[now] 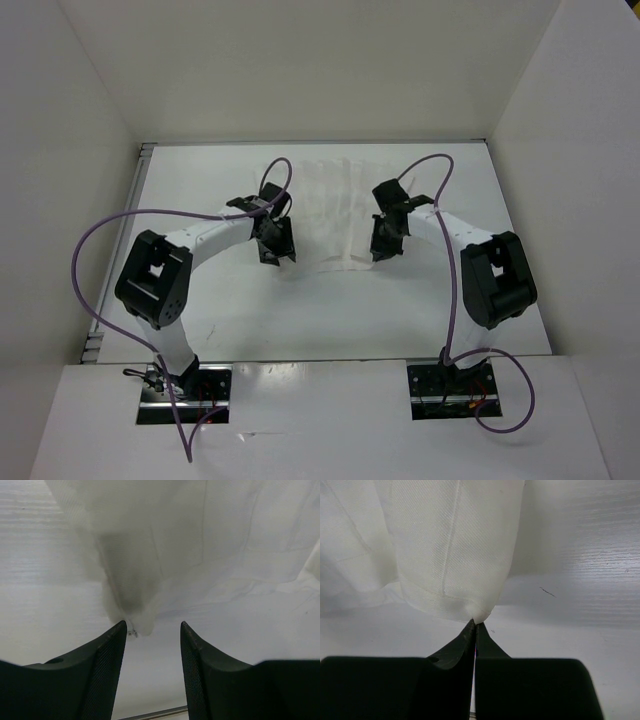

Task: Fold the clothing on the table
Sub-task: Flatten the skirt out, then fold the skirt

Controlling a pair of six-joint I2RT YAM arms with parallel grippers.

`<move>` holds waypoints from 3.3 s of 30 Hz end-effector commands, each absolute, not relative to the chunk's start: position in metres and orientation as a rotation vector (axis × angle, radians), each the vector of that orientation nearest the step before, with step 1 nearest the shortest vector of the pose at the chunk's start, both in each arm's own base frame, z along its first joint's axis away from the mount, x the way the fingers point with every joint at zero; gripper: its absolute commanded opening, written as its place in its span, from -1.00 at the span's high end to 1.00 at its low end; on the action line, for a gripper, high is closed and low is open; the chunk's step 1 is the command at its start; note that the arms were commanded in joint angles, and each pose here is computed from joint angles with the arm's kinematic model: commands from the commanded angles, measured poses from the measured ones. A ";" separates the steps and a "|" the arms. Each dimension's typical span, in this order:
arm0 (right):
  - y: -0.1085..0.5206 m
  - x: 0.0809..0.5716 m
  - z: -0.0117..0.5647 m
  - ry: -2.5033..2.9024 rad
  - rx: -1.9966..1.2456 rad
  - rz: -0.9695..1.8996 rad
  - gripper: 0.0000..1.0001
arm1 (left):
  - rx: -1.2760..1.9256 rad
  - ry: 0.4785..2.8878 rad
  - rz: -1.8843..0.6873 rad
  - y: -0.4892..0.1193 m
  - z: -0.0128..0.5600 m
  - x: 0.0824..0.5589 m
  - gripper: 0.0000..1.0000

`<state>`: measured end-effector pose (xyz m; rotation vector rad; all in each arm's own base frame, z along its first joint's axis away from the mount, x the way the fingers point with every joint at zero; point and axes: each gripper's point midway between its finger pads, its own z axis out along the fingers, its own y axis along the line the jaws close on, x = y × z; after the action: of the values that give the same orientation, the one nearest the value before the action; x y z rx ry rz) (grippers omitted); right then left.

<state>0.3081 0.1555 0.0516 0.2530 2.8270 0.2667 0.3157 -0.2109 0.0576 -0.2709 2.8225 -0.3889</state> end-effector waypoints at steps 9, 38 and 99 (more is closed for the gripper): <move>0.161 0.306 0.040 2.843 0.223 0.271 1.00 | -0.317 2.786 -0.192 -0.185 0.070 0.315 -0.12; 0.177 0.313 0.034 2.872 0.156 0.285 1.00 | -0.261 2.777 -0.093 -0.189 0.074 0.341 -0.09; 0.094 0.336 0.088 2.733 0.319 0.162 1.00 | -0.352 2.533 -0.362 -0.140 0.146 0.352 1.00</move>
<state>0.3365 0.1234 0.0733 0.3145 2.7658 0.2828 0.3587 -0.1604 0.1653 -0.3454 2.5014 -0.4330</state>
